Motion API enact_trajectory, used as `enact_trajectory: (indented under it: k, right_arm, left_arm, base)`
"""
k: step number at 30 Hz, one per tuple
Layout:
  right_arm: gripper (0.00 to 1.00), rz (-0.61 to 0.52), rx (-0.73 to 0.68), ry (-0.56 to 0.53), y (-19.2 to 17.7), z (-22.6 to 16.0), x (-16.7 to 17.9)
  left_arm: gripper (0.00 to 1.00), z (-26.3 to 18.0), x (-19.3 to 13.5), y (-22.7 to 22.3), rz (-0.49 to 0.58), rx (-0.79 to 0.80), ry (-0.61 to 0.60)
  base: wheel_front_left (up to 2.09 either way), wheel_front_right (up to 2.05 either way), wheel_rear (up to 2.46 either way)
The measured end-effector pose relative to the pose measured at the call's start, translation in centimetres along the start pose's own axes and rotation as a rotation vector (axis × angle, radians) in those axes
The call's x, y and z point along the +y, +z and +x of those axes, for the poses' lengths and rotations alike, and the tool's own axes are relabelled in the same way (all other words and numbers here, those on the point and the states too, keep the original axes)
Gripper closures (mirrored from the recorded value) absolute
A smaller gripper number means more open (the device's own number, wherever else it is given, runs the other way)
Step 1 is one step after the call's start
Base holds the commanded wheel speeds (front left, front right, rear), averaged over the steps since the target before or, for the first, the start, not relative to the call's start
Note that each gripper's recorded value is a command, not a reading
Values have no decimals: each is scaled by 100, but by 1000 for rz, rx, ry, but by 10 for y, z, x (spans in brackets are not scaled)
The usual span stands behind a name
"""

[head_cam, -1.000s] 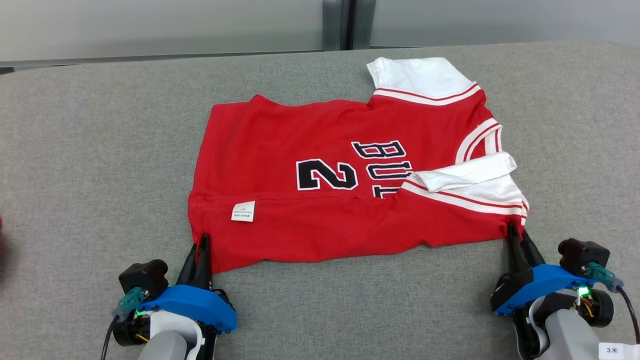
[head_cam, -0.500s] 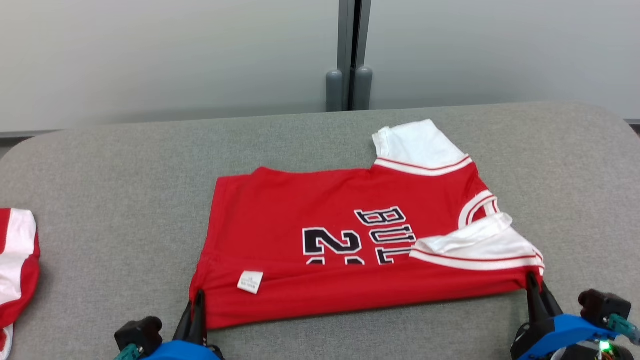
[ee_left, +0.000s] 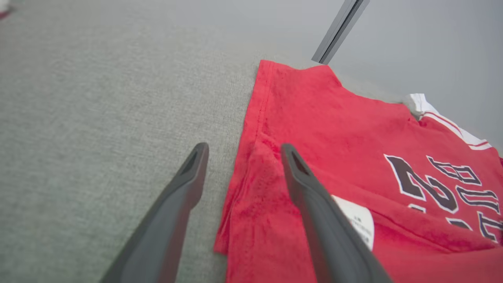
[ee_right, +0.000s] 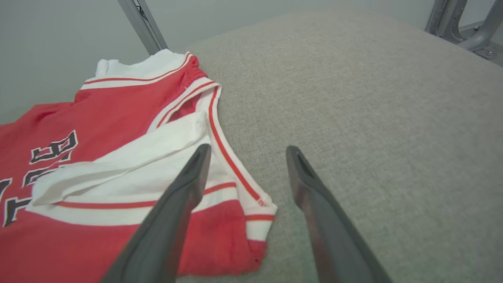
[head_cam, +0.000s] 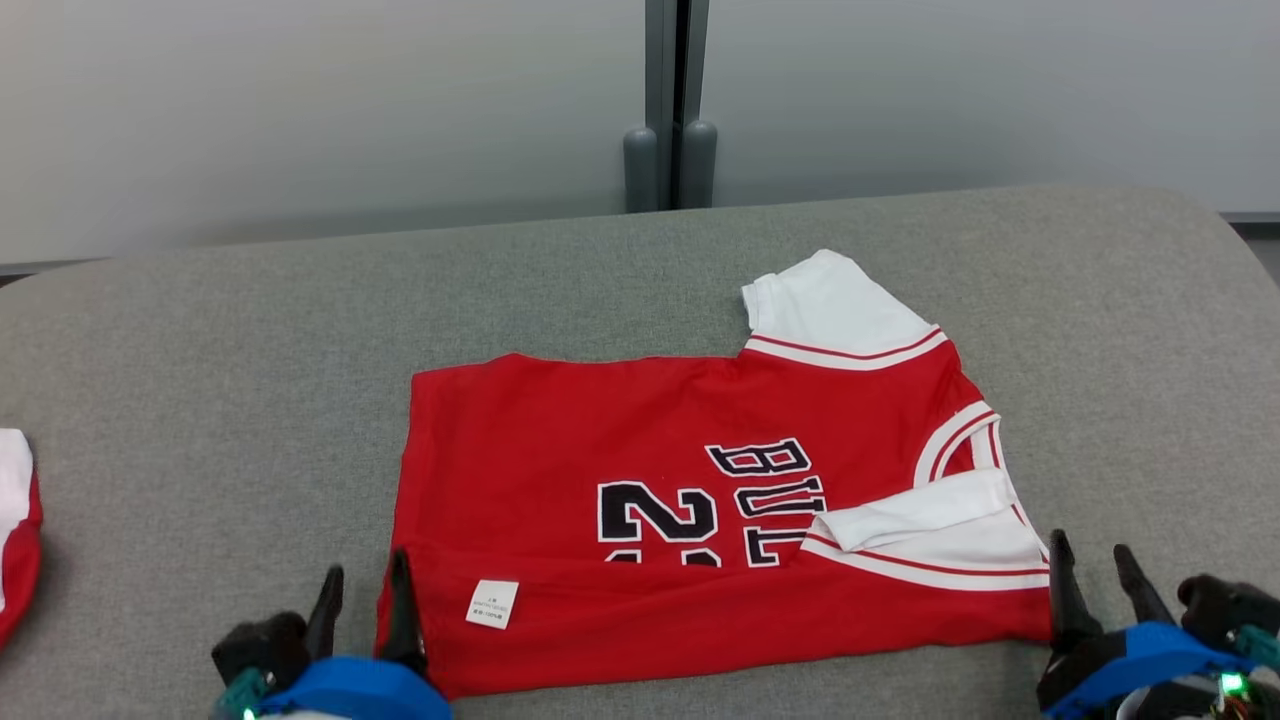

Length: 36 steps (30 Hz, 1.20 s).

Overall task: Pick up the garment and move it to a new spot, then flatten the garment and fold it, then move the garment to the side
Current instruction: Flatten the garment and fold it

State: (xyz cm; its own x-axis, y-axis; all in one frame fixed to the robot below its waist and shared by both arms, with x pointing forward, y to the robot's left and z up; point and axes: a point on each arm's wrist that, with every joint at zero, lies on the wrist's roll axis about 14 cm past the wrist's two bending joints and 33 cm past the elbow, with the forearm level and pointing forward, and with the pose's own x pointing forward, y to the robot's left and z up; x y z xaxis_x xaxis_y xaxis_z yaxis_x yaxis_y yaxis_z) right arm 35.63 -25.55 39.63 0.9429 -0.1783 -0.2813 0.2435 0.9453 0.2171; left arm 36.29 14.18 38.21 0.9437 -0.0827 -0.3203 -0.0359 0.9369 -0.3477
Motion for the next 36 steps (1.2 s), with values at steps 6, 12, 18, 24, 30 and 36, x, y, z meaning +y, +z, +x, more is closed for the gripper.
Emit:
enact_trajectory:
  k: [6, 12, 18, 24, 30, 36]
  right_arm:
    - [0, -26, -49, 24, 21, 28, 13]
    - [0, -54, -68, 82, 30, 55, 36]
    - [0, -88, -88, 130, 39, 76, 51]
    - [0, -107, -91, 150, 41, 88, 55]
    - [0, -155, -110, 185, 53, 104, 62]
    - [0, -217, -104, 217, 66, 136, 73]
  left_arm:
    - [0, 44, -11, 32, 65, -62, -23]
    - [0, 97, -19, 36, 116, -24, -35]
    - [0, 140, -16, 36, 145, 14, -16]
    - [0, 157, -12, 15, 159, 99, -17]
    - [58, 162, -17, 2, 214, 153, -53]
    - [100, 162, -20, -1, 242, 173, -69]
  base:
    - [0, 0, 0]
    - [0, 0, 0]
    - [0, 0, 0]
    - [0, 0, 0]
    - [0, 0, 0]
    - [0, 0, 0]
